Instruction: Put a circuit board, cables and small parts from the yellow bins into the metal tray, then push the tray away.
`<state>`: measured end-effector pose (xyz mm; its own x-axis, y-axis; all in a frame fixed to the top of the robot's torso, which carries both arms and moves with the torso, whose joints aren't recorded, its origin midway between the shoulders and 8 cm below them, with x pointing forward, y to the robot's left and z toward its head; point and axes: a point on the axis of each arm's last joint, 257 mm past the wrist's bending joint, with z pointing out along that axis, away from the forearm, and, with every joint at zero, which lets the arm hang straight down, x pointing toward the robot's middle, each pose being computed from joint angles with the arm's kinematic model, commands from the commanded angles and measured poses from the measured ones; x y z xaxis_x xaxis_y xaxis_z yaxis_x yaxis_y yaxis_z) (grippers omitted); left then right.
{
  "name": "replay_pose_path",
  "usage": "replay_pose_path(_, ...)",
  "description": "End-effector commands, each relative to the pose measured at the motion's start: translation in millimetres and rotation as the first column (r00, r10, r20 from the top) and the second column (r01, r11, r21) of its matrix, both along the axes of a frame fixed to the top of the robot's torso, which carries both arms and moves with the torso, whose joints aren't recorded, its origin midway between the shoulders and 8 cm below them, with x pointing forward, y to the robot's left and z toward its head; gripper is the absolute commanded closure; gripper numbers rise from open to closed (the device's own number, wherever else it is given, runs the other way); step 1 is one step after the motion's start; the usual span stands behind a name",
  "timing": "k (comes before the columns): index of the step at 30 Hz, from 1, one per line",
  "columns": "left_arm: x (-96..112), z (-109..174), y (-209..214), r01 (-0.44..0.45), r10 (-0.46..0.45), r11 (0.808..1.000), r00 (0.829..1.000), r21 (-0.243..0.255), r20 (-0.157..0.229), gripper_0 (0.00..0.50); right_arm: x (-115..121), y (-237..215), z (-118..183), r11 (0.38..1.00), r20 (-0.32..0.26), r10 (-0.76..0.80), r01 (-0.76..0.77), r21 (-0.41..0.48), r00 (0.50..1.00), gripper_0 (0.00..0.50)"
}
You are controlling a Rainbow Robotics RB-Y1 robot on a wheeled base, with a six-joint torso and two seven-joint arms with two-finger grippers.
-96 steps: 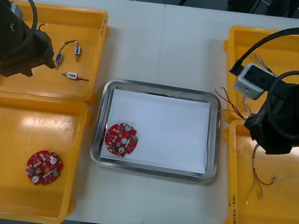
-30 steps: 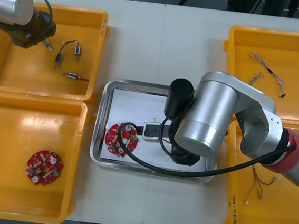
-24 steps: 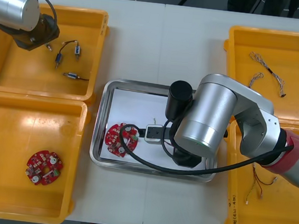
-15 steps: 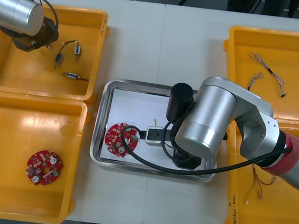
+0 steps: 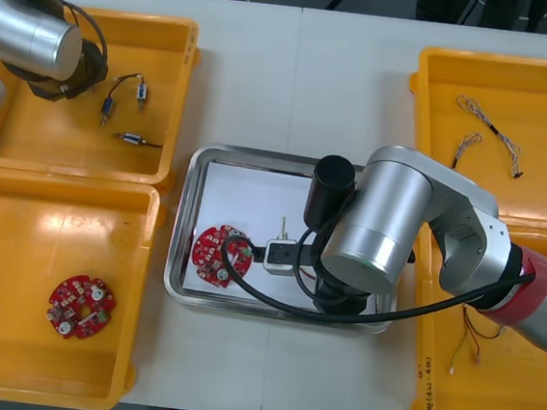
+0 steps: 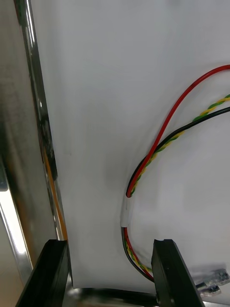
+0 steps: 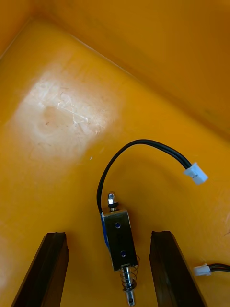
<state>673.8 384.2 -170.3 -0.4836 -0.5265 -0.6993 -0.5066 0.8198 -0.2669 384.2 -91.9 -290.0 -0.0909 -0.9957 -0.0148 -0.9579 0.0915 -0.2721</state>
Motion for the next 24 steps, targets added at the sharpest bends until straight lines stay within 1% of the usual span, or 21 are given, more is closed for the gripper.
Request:
replay_pose_path(1,17.7,24.3,-20.4,0.09,-0.094,0.991,0.995,0.1,0.028,0.0,-2.1,12.6,12.3,0.998,0.002,0.037,-0.037,0.043,0.999,0.0)
replay_pose_path(3,18.3,24.5,-20.8,0.091,-0.094,0.99,0.995,0.11,0.028,0.0,-0.4,13.8,18.6,0.998,0.011,0.034,-0.034,0.054,0.999,0.0)
replay_pose_path(5,17.9,23.1,-21.4,0.091,-0.094,0.99,0.995,0.108,0.027,0.0,1.9,14.1,25.0,0.998,0.02,0.03,-0.032,0.062,0.999,0.0)
replay_pose_path(8,18.4,23.4,-22.4,0.091,-0.094,0.99,0.995,0.112,0.028,0.0,1.6,11.7,36.0,0.998,0.016,0.014,-0.015,0.062,1.0,0.0)
replay_pose_path(9,18.1,23.4,-20.7,0.088,-0.092,0.99,0.995,0.114,0.027,0.05,0.8,9.5,44.3,0.998,0.011,0.002,-0.002,0.061,1.0,0.0)
replay_pose_path(10,18.1,23.4,-20.7,0.088,-0.092,0.99,0.995,0.114,0.027,0.288,-0.3,7.2,49.8,0.998,0.009,-0.006,0.006,0.056,1.0,0.0)
replay_pose_path(11,18.1,23.3,-21.0,0.088,-0.092,0.99,0.995,0.112,0.027,0.498,-0.8,4.7,55.5,0.998,0.007,-0.015,0.014,0.054,1.0,0.0)
replay_pose_path(12,18.3,23.6,-22.0,0.09,-0.094,0.99,0.995,0.109,0.028,0.5,-2.5,1.7,63.2,0.998,0.004,-0.027,0.027,0.053,1.0,0.0)
replay_pose_path(15,18.0,22.9,-22.8,0.091,-0.094,0.99,0.995,0.105,0.027,0.5,4.1,6.7,84.1,0.994,0.041,-0.036,0.031,0.103,0.999,0.0)
replay_pose_path(17,17.7,24.3,-22.1,0.088,-0.091,0.991,0.995,0.096,0.027,0.5,11.6,10.6,107.2,0.987,0.09,-0.044,0.029,0.158,0.995,0.0)
replay_pose_path(19,17.7,24.4,-22.5,0.088,-0.091,0.992,0.995,0.086,0.029,0.5,15.3,10.4,118.9,0.982,0.113,-0.053,0.031,0.186,0.992,0.0)
replay_pose_path(21,17.9,27.1,-21.1,0.086,-0.089,0.993,0.996,0.081,0.032,0.5,21.1,9.7,137.5,0.974,0.15,-0.068,0.033,0.225,0.986,0.0)
replay_pose_path(22,16.2,29.6,-18.5,0.083,-0.086,0.993,0.996,0.083,0.026,0.5,24.9,8.3,147.9,0.968,0.169,-0.081,0.037,0.247,0.982,0.0)
replay_pose_path(24,10.6,33.3,-15.4,0.08,-0.08,0.993,0.997,0.089,0.004,0.5,30.1,4.4,162.5,0.96,0.195,-0.1,0.043,0.278,0.976,0.0)
